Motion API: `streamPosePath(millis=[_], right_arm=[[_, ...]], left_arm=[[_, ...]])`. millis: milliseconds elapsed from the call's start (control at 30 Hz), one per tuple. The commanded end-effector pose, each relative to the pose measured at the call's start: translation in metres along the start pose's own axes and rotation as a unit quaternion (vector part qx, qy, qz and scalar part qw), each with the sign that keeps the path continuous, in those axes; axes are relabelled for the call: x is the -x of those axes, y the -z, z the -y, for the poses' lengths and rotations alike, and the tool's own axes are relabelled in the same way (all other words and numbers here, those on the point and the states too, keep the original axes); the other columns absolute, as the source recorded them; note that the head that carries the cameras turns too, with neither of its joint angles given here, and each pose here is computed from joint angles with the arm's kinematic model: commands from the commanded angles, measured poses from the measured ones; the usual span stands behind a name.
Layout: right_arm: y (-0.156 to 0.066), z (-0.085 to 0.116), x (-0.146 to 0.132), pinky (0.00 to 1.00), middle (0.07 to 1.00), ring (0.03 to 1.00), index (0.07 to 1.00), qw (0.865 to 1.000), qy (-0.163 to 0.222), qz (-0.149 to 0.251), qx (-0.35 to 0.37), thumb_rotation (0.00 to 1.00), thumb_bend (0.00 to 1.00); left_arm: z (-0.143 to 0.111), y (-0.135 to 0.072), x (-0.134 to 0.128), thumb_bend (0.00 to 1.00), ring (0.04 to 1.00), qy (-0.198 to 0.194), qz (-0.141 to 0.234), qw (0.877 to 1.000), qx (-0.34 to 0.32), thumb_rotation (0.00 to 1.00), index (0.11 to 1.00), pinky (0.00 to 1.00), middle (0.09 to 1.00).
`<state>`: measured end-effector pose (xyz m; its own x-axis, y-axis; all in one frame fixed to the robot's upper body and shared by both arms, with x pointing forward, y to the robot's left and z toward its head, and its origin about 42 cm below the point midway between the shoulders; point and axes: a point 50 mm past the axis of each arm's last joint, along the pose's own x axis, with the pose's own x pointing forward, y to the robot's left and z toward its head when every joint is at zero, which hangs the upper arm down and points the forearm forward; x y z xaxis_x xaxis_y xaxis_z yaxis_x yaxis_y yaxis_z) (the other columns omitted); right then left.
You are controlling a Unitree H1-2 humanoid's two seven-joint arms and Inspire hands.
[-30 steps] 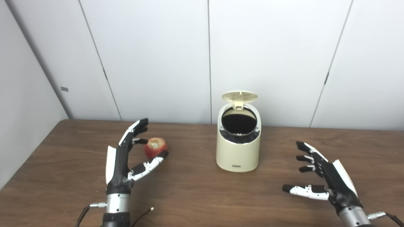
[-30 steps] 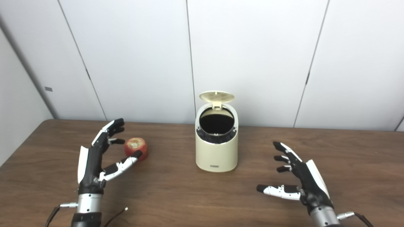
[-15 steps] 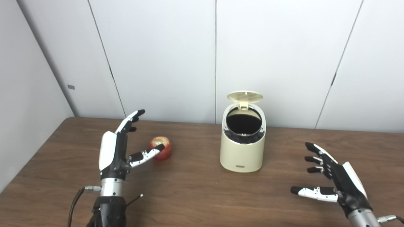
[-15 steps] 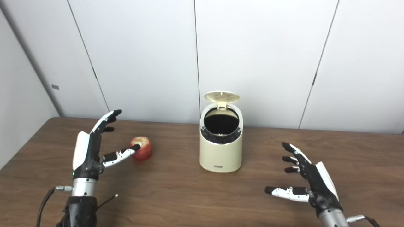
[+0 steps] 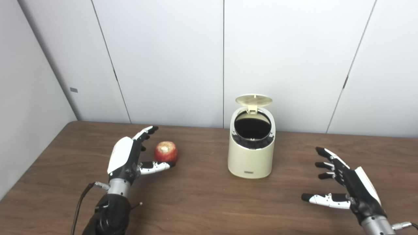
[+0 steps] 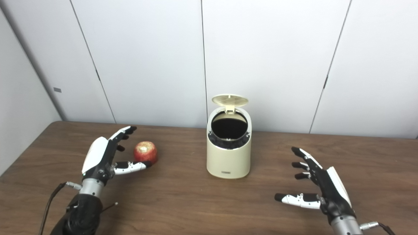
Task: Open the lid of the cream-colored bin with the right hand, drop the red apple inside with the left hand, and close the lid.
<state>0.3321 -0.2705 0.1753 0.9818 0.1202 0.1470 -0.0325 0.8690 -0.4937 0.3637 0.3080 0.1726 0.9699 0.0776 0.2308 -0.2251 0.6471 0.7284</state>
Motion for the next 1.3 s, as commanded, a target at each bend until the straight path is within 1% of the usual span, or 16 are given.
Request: streamPosePath(millis=[0, 100, 200, 400, 600, 733, 967, 1067, 1100, 1133, 1200, 1267], right_arm=[[-0.017, 0.012, -0.009, 0.66, 0.905, 0.802, 0.883, 0.999, 0.019, 0.043, 0.005, 0.06, 0.77], [-0.017, 0.013, -0.008, 0.67, 0.906, 0.804, 0.878, 0.999, 0.020, 0.042, 0.002, 0.05, 0.78], [-0.018, 0.013, -0.006, 0.67, 0.902, 0.801, 0.874, 0.999, 0.021, 0.042, 0.001, 0.09, 0.79], [-0.017, 0.013, -0.002, 0.65, 0.904, 0.806, 0.872, 0.999, 0.021, 0.040, 0.000, 0.08, 0.79], [-0.018, 0.013, 0.000, 0.65, 0.910, 0.809, 0.871, 0.999, 0.021, 0.040, -0.002, 0.06, 0.78], [-0.018, 0.013, 0.001, 0.64, 0.905, 0.806, 0.868, 0.999, 0.020, 0.041, -0.002, 0.06, 0.78], [-0.018, 0.013, 0.004, 0.63, 0.902, 0.802, 0.871, 0.999, 0.019, 0.035, 0.004, 0.10, 0.78], [-0.018, 0.013, 0.005, 0.63, 0.907, 0.800, 0.873, 0.999, 0.020, 0.036, 0.000, 0.09, 0.77], [-0.018, 0.014, 0.005, 0.63, 0.908, 0.800, 0.873, 0.999, 0.021, 0.036, 0.002, 0.09, 0.77], [-0.018, 0.014, 0.006, 0.63, 0.906, 0.794, 0.873, 0.999, 0.021, 0.036, 0.004, 0.10, 0.77], [-0.018, 0.015, 0.006, 0.64, 0.905, 0.790, 0.873, 0.999, 0.023, 0.035, 0.005, 0.11, 0.77], [-0.018, 0.016, 0.007, 0.64, 0.906, 0.784, 0.871, 0.999, 0.023, 0.035, 0.005, 0.12, 0.77]], left_arm=[[-0.012, -0.008, -0.015, 0.97, 0.816, -0.023, 0.017, 0.999, -0.013, 0.28, 0.866, 0.66, 0.840], [-0.008, -0.003, -0.017, 0.96, 0.822, -0.023, 0.014, 0.999, -0.027, 0.28, 0.871, 0.66, 0.840], [-0.005, 0.001, -0.018, 0.95, 0.824, -0.023, 0.013, 0.999, -0.035, 0.29, 0.869, 0.67, 0.842], [0.000, 0.005, -0.020, 0.93, 0.853, -0.015, 0.002, 0.999, -0.048, 0.31, 0.880, 0.69, 0.864], [0.007, 0.006, -0.022, 0.93, 0.835, -0.010, -0.011, 0.999, -0.050, 0.30, 0.877, 0.69, 0.851], [0.014, 0.006, -0.025, 0.90, 0.796, -0.003, -0.012, 0.999, -0.047, 0.29, 0.863, 0.67, 0.810], [0.028, 0.003, -0.030, 0.88, 0.710, 0.007, -0.012, 1.000, -0.026, 0.24, 0.825, 0.62, 0.726], [0.033, 0.002, -0.032, 0.87, 0.652, 0.006, -0.008, 1.000, -0.016, 0.22, 0.792, 0.57, 0.682], [0.035, 0.001, -0.034, 0.87, 0.647, 0.008, -0.005, 1.000, -0.008, 0.21, 0.789, 0.57, 0.678], [0.037, 0.001, -0.035, 0.85, 0.621, 0.011, -0.003, 1.000, 0.000, 0.19, 0.756, 0.55, 0.647], [0.039, 0.000, -0.038, 0.83, 0.606, 0.013, 0.002, 1.000, 0.011, 0.16, 0.732, 0.55, 0.627], [0.042, -0.001, -0.039, 0.80, 0.568, 0.011, 0.006, 1.000, 0.016, 0.11, 0.681, 0.53, 0.583]])
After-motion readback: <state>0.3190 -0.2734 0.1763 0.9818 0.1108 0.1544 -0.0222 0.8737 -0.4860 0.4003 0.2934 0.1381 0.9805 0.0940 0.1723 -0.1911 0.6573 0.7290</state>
